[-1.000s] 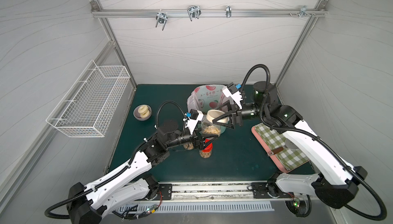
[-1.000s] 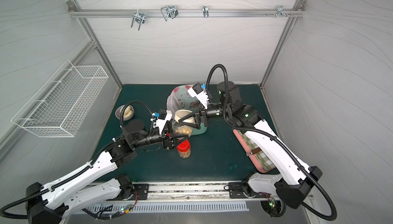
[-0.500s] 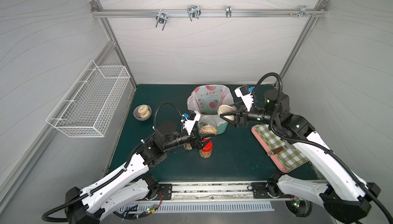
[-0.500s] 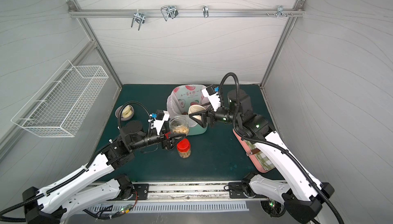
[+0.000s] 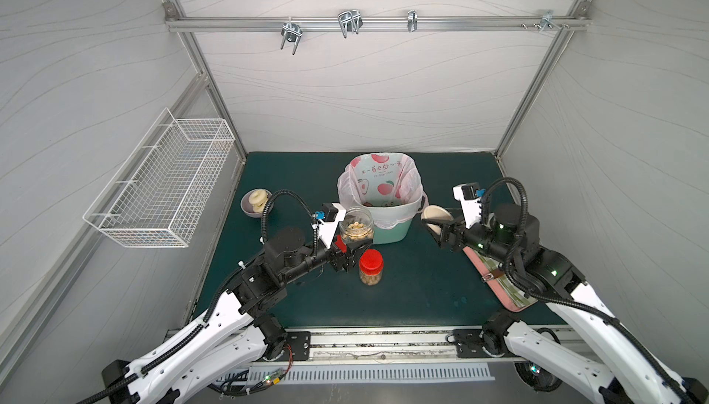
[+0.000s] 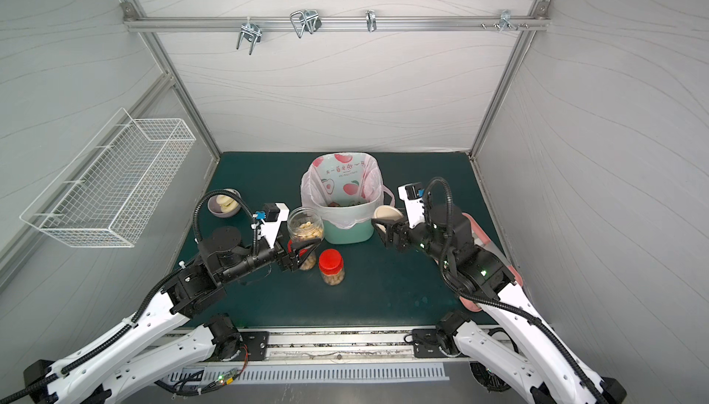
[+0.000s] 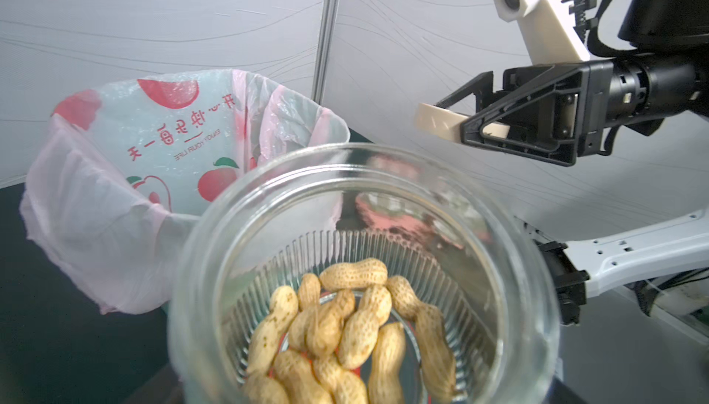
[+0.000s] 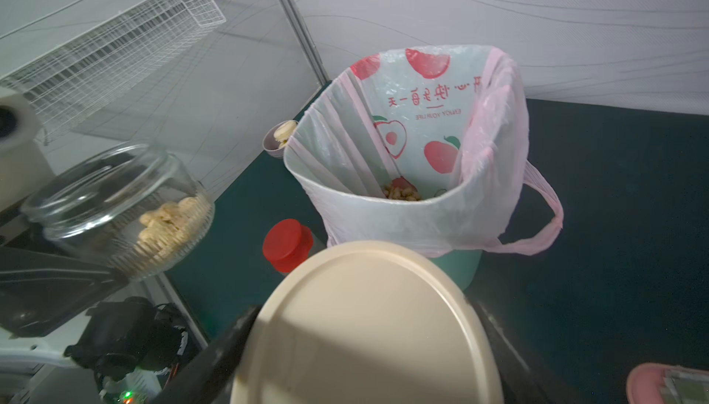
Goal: Empty moldy peanuts from jars
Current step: Place the lid at the center of the board.
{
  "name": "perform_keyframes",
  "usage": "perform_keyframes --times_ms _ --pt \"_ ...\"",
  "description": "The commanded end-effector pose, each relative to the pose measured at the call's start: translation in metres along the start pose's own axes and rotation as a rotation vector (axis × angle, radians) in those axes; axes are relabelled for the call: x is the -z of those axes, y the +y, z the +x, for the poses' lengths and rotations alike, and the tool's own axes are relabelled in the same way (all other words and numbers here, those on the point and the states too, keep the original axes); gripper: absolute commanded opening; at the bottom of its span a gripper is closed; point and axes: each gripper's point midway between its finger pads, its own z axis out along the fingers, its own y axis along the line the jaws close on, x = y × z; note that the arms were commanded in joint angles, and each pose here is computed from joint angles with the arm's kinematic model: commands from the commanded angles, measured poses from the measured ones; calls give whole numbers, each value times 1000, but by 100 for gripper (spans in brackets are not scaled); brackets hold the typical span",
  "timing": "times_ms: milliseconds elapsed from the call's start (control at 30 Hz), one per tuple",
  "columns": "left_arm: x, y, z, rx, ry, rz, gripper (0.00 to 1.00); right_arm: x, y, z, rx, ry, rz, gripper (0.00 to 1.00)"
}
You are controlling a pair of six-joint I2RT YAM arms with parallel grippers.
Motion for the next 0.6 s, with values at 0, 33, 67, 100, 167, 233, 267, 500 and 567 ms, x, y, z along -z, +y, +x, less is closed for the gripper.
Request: perform_keyframes --times_ms 0,33,67,100,167,233,267,500,567 --pt "4 10 -10 -65 -60 -74 0 2 -18 7 -58 -49 76 55" --pt "4 12 -9 -67 -61 -83 0 0 -23 16 -70 -37 89 55" --pt "4 14 -8 -68 -64 -93 0 -2 -26 24 -76 -26 98 56" --pt "3 16 -7 -68 -70 -102 0 -4 -30 32 -83 -17 108 57" --pt "3 18 -7 -69 -81 -110 0 -10 -38 49 -102 6 126 57" --pt "3 19 -5 -73 -80 -116 0 -16 -43 65 -115 22 131 57" --pt "3 19 -4 -76 -75 -120 0 -19 -45 72 -121 30 138 56" --pt "3 23 1 -86 -72 -142 0 -32 -71 114 -100 44 261 56" --pt "3 23 2 -85 -77 -147 0 -37 -76 120 -100 34 283 56"
